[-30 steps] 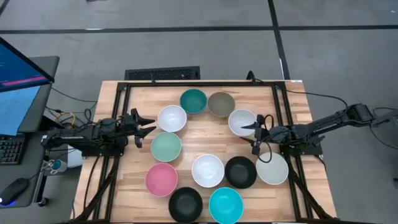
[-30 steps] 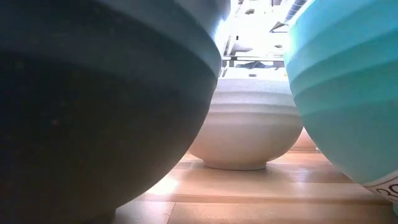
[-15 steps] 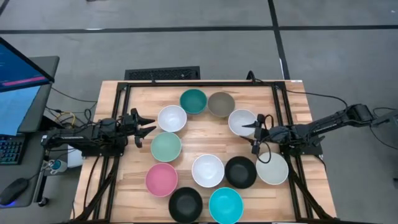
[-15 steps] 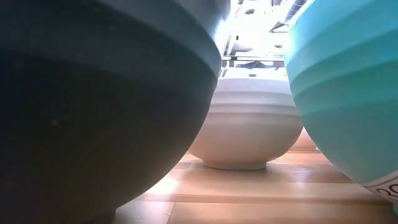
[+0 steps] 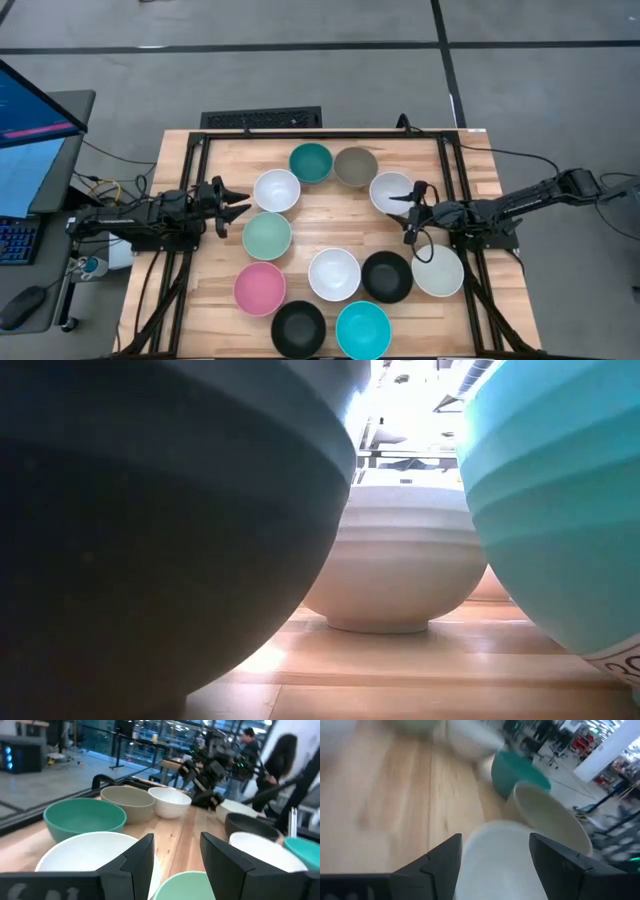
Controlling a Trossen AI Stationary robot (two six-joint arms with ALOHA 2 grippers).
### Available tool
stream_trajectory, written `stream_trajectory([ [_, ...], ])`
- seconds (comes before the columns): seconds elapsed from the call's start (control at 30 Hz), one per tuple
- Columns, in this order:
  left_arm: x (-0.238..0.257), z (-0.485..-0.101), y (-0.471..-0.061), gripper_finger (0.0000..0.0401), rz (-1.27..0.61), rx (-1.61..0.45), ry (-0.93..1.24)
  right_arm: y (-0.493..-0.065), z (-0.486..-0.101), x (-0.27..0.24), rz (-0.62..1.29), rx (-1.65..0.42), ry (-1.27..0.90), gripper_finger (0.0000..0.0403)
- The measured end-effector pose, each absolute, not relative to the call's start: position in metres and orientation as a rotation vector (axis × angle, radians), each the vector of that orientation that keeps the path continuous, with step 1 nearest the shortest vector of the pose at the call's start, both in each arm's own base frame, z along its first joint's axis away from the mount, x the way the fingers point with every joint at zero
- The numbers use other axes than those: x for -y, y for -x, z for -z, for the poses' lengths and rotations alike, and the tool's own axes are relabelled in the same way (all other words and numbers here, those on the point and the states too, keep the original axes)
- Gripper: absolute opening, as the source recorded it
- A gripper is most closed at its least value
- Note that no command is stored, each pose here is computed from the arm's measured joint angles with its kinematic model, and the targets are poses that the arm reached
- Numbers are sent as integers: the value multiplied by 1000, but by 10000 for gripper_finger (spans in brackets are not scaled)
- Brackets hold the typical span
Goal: Nest bowls inside each other
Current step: Stack the top left white bowl on the top of the lower left white bowl
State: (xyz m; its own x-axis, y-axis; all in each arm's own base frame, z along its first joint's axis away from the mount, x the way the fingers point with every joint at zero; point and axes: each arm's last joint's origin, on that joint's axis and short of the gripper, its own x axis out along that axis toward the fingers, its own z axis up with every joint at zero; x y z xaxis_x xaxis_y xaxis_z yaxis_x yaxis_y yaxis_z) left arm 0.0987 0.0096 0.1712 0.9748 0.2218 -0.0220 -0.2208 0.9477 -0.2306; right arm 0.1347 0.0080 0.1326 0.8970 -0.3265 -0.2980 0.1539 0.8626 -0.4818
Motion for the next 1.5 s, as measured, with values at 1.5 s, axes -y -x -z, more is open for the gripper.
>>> stream_trajectory([
  [1.5, -8, -350, -160, 151, -203, -520, 473, -171, -348, 26, 685, -301, -626, 256],
])
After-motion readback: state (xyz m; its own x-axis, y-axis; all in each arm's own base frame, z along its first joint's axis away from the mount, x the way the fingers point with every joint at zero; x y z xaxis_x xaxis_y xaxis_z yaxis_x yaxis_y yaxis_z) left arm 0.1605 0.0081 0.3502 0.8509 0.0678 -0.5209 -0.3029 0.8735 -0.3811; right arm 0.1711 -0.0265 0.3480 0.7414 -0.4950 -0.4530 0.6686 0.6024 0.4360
